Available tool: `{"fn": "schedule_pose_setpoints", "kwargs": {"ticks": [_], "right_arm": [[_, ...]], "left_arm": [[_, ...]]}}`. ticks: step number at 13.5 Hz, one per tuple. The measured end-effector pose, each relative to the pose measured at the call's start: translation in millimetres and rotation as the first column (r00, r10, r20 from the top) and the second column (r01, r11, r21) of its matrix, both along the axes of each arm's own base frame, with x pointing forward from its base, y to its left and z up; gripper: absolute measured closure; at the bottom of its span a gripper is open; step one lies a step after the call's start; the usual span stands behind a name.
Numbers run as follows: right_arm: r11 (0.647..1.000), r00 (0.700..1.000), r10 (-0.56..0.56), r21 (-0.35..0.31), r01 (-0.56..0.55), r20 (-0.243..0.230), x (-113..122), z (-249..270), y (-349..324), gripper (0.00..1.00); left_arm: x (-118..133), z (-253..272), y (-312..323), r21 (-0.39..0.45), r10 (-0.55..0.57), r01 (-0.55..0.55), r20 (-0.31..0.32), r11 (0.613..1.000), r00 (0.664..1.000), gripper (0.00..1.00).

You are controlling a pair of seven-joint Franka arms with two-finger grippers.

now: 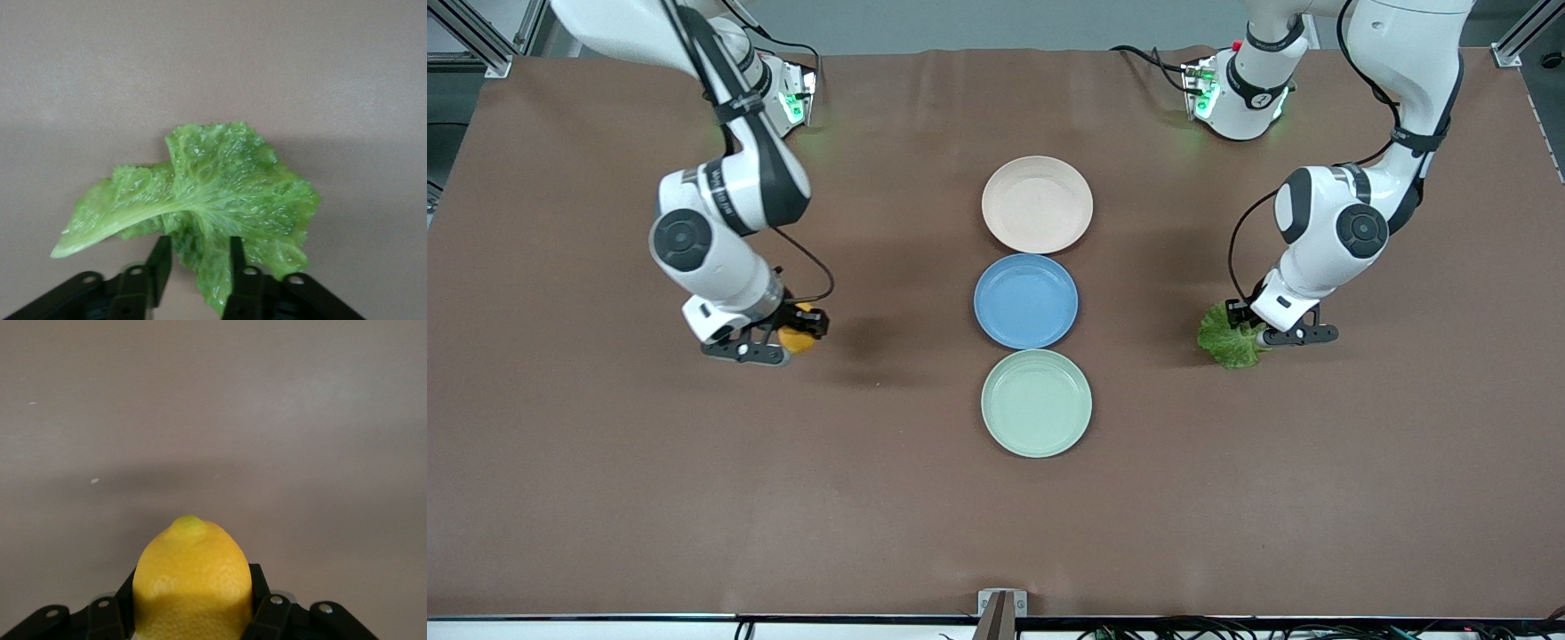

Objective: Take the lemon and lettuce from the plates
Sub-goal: 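Carry the lettuce and lemon away from the plates with both grippers, then release the lettuce on the table and raise the left gripper away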

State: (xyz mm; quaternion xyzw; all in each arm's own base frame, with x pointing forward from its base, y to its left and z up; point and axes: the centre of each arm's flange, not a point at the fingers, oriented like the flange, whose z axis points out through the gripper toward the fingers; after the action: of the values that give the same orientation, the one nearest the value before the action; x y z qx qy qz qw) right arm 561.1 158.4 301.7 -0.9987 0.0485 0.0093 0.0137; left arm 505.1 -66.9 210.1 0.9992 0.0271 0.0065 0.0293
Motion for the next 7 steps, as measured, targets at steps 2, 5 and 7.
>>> {"fn": "schedule_pose_setpoints", "kwargs": {"ticks": [2,5,7], "right_arm": [[0.998,0.998,0.059,0.010,-0.059,-0.002,7.4,-3.2,-40.9,0.36],[0.992,0.992,0.122,0.026,-0.122,-0.023,3.6,-20.3,-100.2,0.36],[0.989,0.989,0.148,0.027,-0.148,-0.016,-3.8,-33.6,-119.1,0.36]], "left_arm": [[2.3,8.8,-1.0,-0.004,-0.009,0.009,-0.005,1.000,1.000,0.27],[3.9,46.0,-5.5,-0.019,-0.023,0.022,-0.070,1.000,0.997,0.00],[7.5,89.9,-6.9,-0.034,-0.034,0.030,-0.108,0.999,0.994,0.00]]}}
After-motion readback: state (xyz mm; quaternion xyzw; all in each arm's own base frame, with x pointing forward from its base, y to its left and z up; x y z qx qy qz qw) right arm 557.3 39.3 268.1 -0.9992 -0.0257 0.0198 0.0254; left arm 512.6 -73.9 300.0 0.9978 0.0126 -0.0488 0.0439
